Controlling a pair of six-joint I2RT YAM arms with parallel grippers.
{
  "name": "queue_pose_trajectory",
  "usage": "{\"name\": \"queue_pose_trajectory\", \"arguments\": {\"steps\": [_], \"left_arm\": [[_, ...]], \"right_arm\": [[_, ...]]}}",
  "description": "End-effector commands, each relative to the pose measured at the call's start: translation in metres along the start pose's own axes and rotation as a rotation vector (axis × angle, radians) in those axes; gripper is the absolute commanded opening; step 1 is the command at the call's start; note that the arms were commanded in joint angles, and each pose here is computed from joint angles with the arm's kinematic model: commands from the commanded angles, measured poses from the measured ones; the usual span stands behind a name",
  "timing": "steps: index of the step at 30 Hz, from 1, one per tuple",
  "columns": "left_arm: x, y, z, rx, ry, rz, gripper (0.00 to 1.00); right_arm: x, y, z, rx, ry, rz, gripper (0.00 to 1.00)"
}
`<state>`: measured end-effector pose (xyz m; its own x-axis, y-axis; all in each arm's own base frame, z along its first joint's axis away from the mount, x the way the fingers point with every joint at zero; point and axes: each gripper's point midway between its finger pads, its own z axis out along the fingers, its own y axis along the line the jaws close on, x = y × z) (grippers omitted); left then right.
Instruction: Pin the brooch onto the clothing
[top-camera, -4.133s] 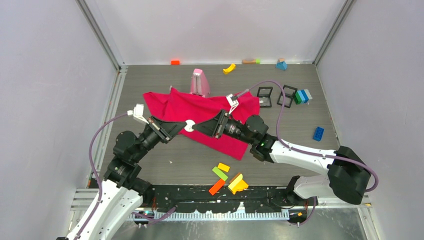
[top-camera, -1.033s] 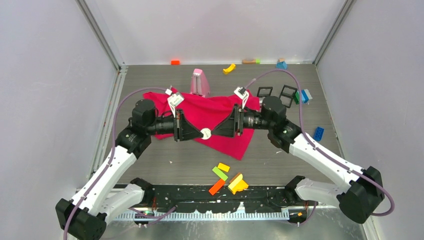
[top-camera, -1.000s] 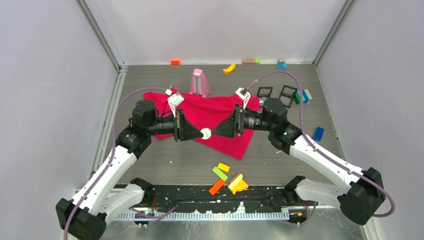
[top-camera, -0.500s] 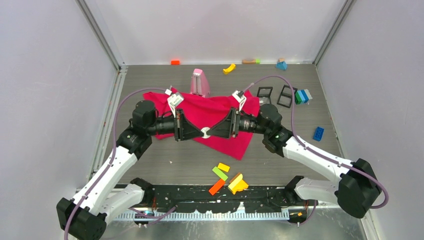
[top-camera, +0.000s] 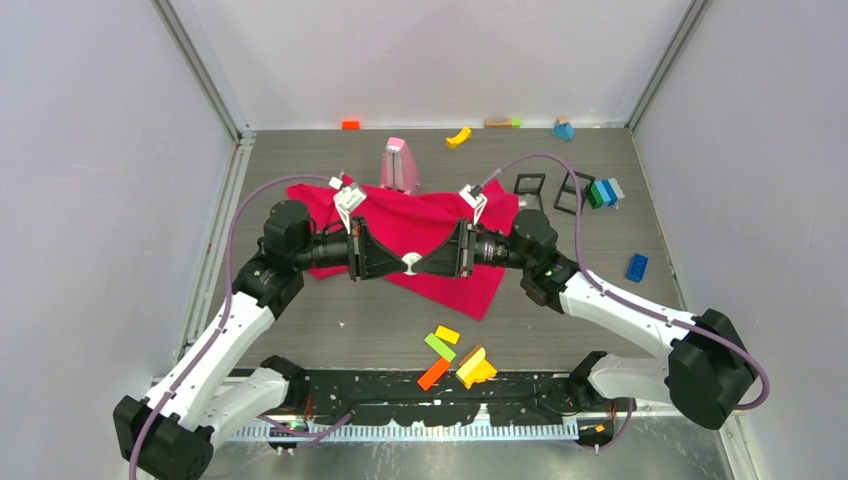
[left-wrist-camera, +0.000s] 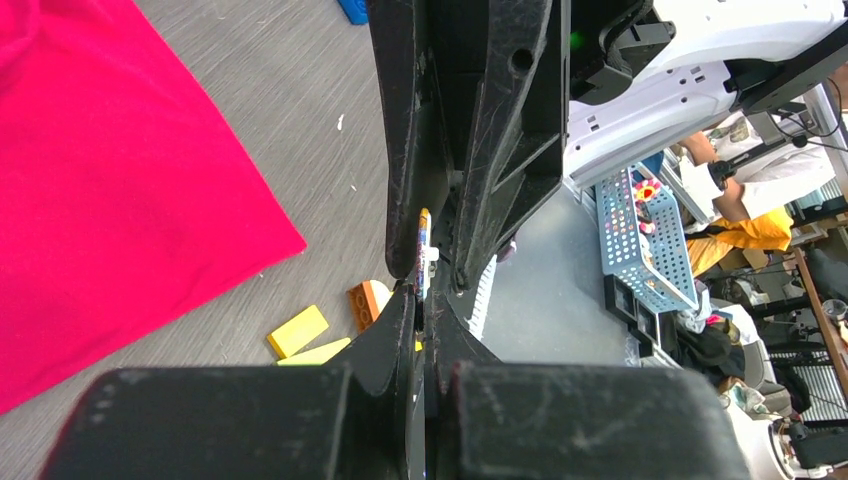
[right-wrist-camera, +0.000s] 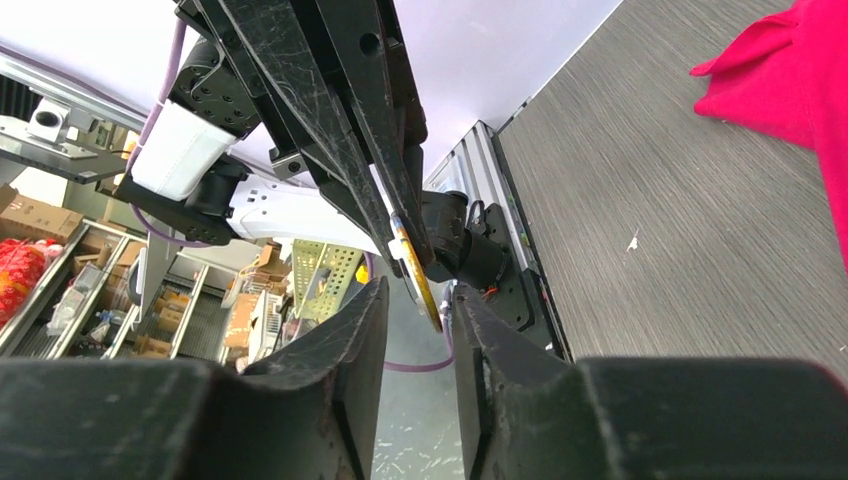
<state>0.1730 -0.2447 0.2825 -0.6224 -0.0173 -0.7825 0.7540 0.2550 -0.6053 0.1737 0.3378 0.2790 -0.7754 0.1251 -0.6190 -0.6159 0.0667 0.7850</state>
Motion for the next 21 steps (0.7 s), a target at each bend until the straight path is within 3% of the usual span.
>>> {"name": "queue_pose_trajectory", "arguments": {"steps": [1,11,16,21], "left_arm": [[-0.007,-0.007,-0.001,0.034,-0.026,0.047,0.0],[-0.003,-0.014,-0.001,0.086,0.0,0.059,0.0],[0.001,-0.016,-0.002,0.107,0.024,0.057,0.0],[0.003,-0.016,0.0,0.119,0.04,0.041,0.0]], "right_arm": [[-0.005,0.008,0.003,-0.042,-0.017,-0.037,0.32],[-0.007,-0.029,0.009,0.132,-0.014,0.013,0.11],[-0.01,-0.032,0.018,0.133,0.006,0.023,0.11],[-0.013,-0.022,0.024,0.073,0.029,0.007,0.17]]}}
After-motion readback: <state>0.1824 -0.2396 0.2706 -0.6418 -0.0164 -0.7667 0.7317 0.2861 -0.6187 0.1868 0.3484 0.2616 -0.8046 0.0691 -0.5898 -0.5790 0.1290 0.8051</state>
